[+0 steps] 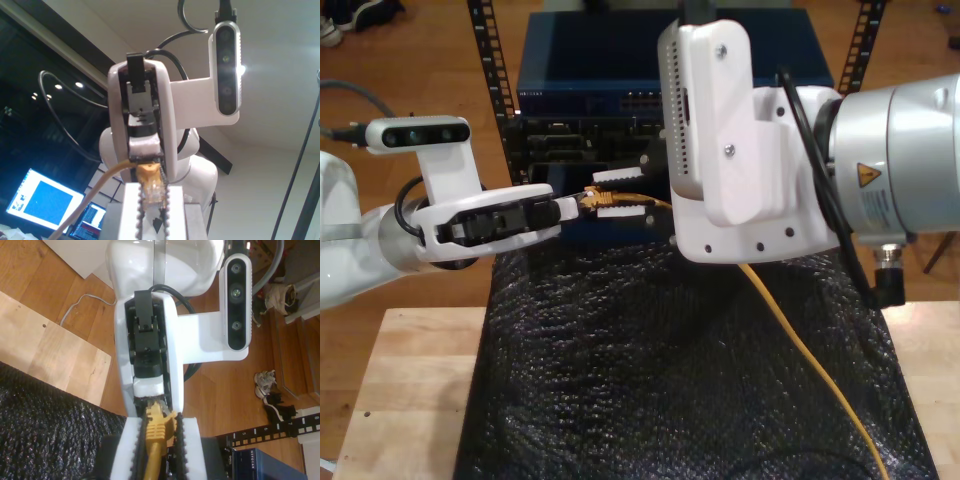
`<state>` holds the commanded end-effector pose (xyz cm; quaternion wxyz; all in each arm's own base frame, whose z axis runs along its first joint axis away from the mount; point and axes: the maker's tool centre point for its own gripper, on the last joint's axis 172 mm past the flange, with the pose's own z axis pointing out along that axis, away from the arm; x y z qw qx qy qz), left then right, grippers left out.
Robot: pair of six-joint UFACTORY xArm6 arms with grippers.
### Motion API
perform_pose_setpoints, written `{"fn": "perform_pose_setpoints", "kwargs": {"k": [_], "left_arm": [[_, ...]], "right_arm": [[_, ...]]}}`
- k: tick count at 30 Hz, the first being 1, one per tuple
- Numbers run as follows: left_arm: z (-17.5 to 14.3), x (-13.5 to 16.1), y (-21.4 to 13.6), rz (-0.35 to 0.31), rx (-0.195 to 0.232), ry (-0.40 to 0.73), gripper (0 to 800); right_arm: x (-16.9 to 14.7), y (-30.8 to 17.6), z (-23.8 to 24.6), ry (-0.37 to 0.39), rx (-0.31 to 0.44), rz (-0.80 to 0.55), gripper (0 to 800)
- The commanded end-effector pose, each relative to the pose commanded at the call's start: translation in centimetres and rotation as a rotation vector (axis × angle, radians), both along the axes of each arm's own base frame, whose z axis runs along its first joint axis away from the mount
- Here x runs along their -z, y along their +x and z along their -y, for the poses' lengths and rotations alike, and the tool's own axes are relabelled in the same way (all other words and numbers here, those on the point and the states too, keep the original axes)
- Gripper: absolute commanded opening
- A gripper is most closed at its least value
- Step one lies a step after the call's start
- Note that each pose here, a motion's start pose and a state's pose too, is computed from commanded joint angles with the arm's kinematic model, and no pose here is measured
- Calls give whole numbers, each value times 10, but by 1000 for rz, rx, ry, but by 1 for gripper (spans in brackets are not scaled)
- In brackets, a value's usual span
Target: Grab the cable and plug it in
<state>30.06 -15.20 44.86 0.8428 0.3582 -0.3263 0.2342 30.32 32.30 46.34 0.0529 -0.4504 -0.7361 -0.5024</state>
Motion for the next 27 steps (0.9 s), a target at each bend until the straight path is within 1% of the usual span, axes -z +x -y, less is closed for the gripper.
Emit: {"fn": "perform_pose_setpoints", "kwargs": {"k": [5, 11, 18, 23, 27], "left_arm": [[0, 0, 0, 1, 0, 0, 3], [0, 0, 0, 1, 0, 0, 3], [0, -1, 0, 3, 0, 1, 3], [0, -1, 0, 1, 4, 2, 9], [-1, -1, -1, 0, 8, -1, 52]], "right_arm": [[0, 0, 0, 0, 0, 0, 166], [0, 0, 0, 0, 0, 0, 139], [0, 0, 0, 2, 1, -2, 45], [0, -1, -1, 18, 2, -17, 10], [0, -1, -1, 18, 2, -17, 2]]}}
